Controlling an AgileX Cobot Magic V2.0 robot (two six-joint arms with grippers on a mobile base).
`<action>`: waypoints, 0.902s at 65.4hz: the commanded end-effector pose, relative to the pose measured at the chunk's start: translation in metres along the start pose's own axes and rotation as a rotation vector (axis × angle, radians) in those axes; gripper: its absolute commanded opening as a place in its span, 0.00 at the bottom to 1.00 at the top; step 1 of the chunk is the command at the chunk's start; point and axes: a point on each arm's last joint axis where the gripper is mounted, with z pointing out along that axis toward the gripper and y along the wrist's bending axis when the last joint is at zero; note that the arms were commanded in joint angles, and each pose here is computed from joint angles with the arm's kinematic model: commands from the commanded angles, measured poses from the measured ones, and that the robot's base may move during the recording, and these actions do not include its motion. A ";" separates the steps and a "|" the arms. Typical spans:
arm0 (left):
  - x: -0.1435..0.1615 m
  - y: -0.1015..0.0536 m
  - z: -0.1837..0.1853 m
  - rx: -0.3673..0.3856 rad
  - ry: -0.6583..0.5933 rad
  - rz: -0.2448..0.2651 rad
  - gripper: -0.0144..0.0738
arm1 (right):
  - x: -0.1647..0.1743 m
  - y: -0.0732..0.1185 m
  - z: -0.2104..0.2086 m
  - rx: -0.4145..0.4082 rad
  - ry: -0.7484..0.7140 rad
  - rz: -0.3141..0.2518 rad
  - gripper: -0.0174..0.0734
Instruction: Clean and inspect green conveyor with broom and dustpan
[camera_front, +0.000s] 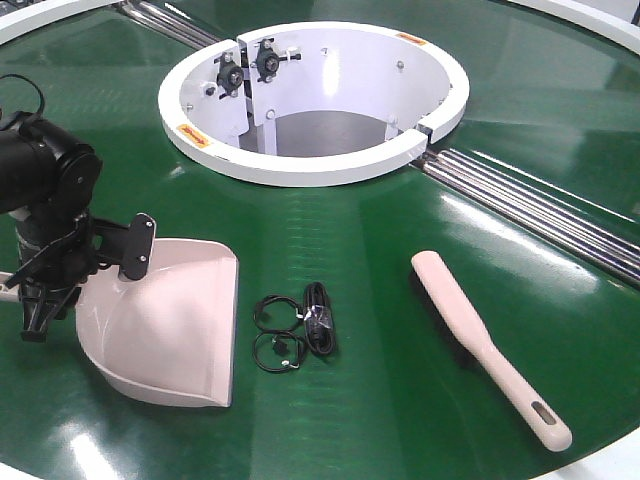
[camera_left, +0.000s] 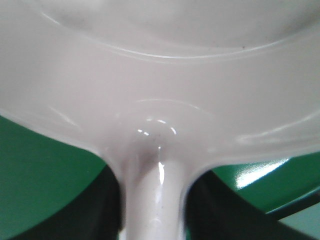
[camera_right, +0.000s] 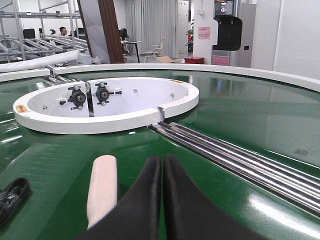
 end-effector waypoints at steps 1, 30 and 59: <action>0.005 0.001 -0.022 -0.065 -0.006 -0.015 0.16 | -0.006 -0.001 -0.001 0.011 -0.076 -0.009 0.18; 0.005 0.001 -0.022 -0.066 -0.006 -0.014 0.16 | -0.006 -0.001 -0.001 0.011 -0.076 -0.009 0.18; 0.005 0.001 -0.022 -0.066 -0.006 -0.014 0.16 | -0.006 -0.001 -0.001 0.011 -0.076 -0.009 0.18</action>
